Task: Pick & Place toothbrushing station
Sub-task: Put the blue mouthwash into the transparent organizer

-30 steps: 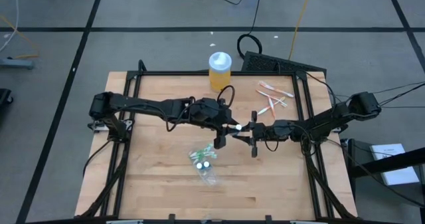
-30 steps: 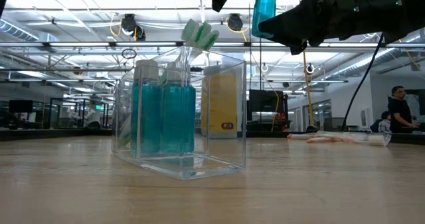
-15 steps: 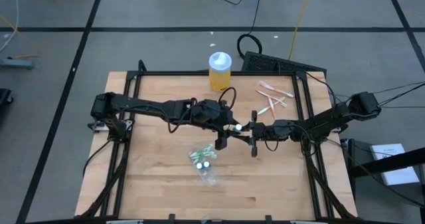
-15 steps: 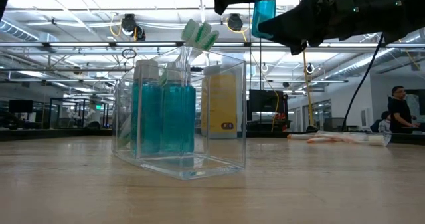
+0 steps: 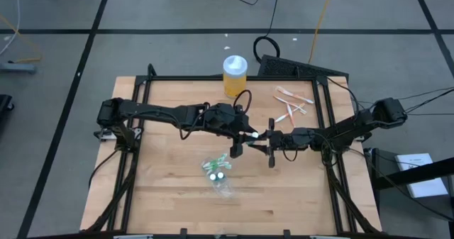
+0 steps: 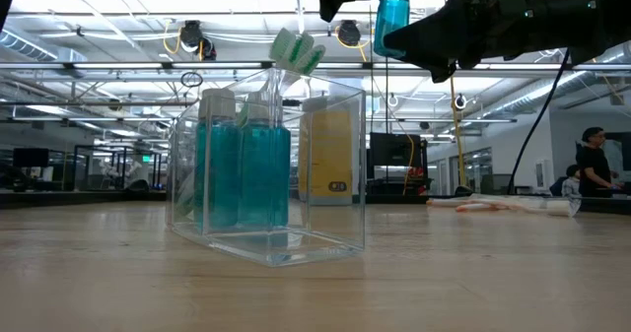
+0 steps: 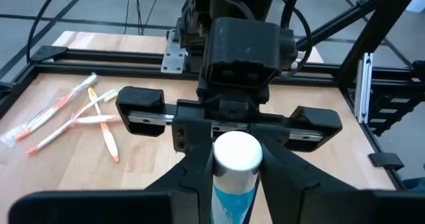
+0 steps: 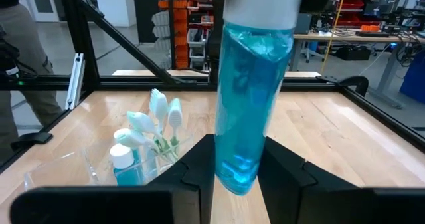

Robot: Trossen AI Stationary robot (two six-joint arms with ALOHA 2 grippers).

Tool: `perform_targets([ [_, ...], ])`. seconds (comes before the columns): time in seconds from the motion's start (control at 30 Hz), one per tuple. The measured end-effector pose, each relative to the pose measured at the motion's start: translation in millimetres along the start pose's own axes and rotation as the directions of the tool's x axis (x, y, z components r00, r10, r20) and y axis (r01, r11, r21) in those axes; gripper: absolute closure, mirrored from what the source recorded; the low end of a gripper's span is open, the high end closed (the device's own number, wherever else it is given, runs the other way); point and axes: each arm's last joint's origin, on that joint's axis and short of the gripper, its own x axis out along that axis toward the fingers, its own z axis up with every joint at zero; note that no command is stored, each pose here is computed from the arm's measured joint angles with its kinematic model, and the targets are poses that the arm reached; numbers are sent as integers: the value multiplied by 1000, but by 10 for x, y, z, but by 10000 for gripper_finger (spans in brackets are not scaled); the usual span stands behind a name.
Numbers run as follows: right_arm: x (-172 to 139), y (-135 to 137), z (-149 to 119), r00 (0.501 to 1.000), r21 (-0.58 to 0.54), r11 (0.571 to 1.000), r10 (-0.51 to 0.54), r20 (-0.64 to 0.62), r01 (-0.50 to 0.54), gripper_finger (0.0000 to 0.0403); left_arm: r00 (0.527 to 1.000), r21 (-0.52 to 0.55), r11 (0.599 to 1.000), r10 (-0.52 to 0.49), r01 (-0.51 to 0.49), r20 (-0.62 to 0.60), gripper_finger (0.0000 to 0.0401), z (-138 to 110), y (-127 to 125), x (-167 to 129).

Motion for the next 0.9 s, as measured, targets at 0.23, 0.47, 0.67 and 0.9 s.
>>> perform_targets([
  [0.23,-1,9,-3,1000,31,1000,1,-4,-1,246,1000,14,1000,2,-2,18,303,117,-35,-250],
  [0.47,-15,7,-7,1000,57,998,2,-23,-1,169,999,22,999,38,-38,-9,303,184,-373,-736],
  [0.67,-77,-6,78,1000,54,999,2,-5,-2,151,989,11,990,142,-143,31,303,-165,-909,-952],
  [0.9,-142,-19,163,1000,63,998,4,19,-5,149,975,-80,982,182,-172,131,303,-814,-1411,-1003],
])
